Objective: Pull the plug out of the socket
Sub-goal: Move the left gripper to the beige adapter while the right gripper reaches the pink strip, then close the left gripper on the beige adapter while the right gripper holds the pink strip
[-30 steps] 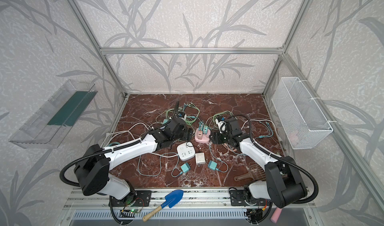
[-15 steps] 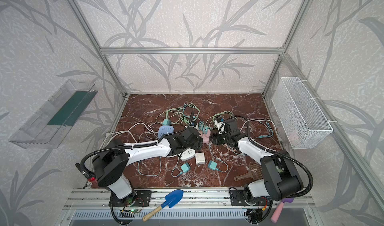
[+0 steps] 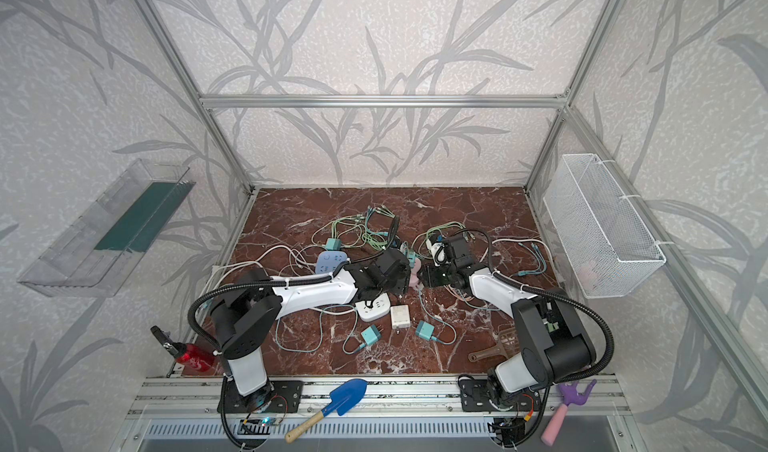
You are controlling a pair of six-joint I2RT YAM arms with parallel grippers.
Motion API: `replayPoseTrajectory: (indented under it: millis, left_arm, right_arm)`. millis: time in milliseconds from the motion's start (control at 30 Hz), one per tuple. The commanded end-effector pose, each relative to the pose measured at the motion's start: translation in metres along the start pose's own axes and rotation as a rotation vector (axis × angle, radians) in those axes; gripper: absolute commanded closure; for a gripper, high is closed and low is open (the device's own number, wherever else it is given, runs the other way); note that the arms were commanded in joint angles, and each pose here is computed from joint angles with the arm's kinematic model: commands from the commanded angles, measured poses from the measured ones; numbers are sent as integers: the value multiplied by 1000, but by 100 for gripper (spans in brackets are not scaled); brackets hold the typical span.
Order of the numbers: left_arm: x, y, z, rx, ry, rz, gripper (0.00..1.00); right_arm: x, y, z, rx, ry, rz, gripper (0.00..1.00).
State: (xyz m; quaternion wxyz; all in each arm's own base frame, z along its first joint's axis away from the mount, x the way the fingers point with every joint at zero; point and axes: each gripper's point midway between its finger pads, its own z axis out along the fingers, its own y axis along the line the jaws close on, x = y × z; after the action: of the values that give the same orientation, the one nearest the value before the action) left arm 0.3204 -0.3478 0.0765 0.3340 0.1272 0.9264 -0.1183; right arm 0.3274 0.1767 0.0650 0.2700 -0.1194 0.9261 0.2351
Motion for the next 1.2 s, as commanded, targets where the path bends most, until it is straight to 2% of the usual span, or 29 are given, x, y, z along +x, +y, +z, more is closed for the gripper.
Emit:
replayPoseTrajectory:
  millis: [0, 67, 467, 633, 800, 1167]
  left_arm:
    - [-10, 3, 2, -36, -13, 4, 35]
    - [-11, 4, 4, -47, -8, 2, 36]
    - [-8, 4, 12, -66, 20, 42, 62]
    - [-7, 3, 12, -62, 24, 36, 66]
    - [-10, -2, 11, -42, 20, 24, 69]
    - [-17, -6, 6, -18, 2, -12, 74]
  right_arm:
    - [-14, 2, -2, 15, -17, -30, 43]
    - [-18, 2, -3, 16, -24, -28, 43]
    - [-30, -2, 0, 57, 0, -8, 43]
    - [-34, -5, 0, 79, 9, -39, 43]
    - [-26, -11, 14, 88, 83, -50, 45]
    - [-24, -18, 40, 79, 134, -45, 49]
